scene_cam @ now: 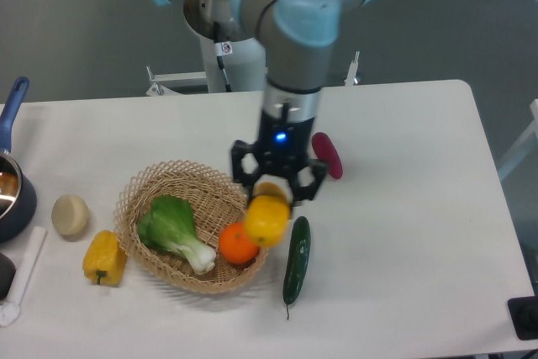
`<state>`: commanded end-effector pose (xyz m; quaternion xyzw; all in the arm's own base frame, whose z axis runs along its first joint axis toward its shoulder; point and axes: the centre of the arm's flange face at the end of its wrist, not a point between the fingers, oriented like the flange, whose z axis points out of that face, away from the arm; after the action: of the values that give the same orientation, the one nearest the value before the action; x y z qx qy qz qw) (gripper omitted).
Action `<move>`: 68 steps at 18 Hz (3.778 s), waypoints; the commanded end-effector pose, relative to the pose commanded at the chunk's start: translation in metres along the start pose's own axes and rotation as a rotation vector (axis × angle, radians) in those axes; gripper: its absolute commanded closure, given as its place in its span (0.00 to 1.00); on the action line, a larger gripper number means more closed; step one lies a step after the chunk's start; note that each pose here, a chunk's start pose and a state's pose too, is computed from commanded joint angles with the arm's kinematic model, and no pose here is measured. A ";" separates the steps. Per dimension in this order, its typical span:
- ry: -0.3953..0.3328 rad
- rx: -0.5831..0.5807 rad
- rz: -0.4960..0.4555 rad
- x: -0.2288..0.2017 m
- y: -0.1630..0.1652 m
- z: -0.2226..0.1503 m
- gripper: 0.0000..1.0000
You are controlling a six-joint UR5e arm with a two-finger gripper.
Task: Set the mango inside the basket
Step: 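Carry the held yellow mango over the wicker basket and lower it, then press the mango down into the basket beside the bok choy, then open the gripper and lift it away from the basket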
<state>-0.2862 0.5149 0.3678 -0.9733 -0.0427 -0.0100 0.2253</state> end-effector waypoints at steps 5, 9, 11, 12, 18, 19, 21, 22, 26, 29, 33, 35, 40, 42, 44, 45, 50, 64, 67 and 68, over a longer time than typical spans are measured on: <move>-0.023 -0.113 0.086 0.043 -0.004 0.039 0.59; -0.005 -0.147 0.129 0.067 -0.007 0.062 0.59; 0.004 -0.155 0.137 0.072 -0.008 0.068 0.59; 0.007 -0.155 0.149 0.076 -0.014 0.073 0.59; -0.002 -0.202 0.173 0.081 -0.024 0.106 0.55; -0.011 -0.209 0.182 0.084 -0.027 0.109 0.55; -0.013 -0.215 0.185 0.084 -0.030 0.115 0.55; -0.013 -0.213 0.184 0.083 -0.031 0.115 0.55; -0.002 -0.223 0.192 0.088 -0.031 0.126 0.50; 0.004 -0.231 0.195 0.088 -0.031 0.132 0.45; 0.011 -0.237 0.205 0.092 -0.030 0.139 0.39; 0.013 -0.243 0.207 0.093 -0.027 0.140 0.39; 0.000 -0.248 0.212 0.093 -0.026 0.137 0.00; -0.004 -0.243 0.212 0.093 -0.028 0.134 0.00; -0.010 -0.233 0.214 0.094 -0.032 0.128 0.00; -0.015 -0.224 0.216 0.095 -0.034 0.121 0.00; -0.067 -0.179 0.227 0.091 -0.038 0.073 0.00; -0.518 -0.116 0.084 -0.119 -0.037 -0.128 0.00; -0.533 -0.223 0.221 -0.126 -0.032 -0.141 0.00; -0.533 -0.236 0.243 -0.128 -0.027 -0.152 0.00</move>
<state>-0.4162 0.4619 0.5111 -0.9591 0.0177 0.2674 0.0912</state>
